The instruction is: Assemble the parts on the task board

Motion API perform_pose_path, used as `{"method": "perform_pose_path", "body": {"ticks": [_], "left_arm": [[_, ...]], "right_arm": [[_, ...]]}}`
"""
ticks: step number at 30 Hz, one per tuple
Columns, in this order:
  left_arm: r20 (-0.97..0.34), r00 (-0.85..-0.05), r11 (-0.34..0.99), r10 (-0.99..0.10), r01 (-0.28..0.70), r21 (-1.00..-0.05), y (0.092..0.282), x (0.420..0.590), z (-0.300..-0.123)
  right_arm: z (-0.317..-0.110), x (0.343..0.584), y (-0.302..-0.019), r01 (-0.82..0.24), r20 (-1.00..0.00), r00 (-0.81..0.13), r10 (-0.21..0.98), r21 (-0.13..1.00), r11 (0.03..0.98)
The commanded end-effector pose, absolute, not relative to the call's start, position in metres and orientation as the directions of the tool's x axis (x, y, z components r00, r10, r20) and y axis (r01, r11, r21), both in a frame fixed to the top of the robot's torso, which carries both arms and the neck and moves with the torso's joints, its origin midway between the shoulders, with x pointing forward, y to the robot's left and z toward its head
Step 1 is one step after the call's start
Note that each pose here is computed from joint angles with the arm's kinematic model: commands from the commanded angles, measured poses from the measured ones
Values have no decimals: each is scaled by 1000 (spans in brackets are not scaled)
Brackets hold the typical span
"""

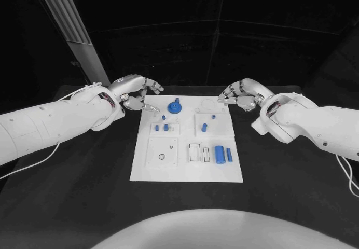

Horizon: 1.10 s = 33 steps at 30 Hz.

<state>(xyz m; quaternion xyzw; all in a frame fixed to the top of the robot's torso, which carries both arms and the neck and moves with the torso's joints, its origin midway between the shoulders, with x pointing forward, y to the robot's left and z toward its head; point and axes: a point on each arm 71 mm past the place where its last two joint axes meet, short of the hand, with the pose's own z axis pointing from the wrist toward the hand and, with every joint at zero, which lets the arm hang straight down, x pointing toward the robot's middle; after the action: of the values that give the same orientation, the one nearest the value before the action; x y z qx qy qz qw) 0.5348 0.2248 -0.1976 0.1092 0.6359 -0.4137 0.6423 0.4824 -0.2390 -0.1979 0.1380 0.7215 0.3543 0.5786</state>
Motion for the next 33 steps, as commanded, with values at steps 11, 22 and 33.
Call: {"method": "perform_pose_path", "body": {"ticks": [11,22,33], "left_arm": [[-329,-243,163,-912,523,-836,222,518,-176],[-186,-291,28,-939,473,-880,216,510,-176],[-152,-306,-3,-940,452,-892,210,508,-177]], "right_arm": [[-196,487,-220,-450,-969,-110,220,245,859],[-211,489,-204,-465,-992,-116,49,98,880],[-226,490,-195,-438,-987,-156,-27,45,898]]}}
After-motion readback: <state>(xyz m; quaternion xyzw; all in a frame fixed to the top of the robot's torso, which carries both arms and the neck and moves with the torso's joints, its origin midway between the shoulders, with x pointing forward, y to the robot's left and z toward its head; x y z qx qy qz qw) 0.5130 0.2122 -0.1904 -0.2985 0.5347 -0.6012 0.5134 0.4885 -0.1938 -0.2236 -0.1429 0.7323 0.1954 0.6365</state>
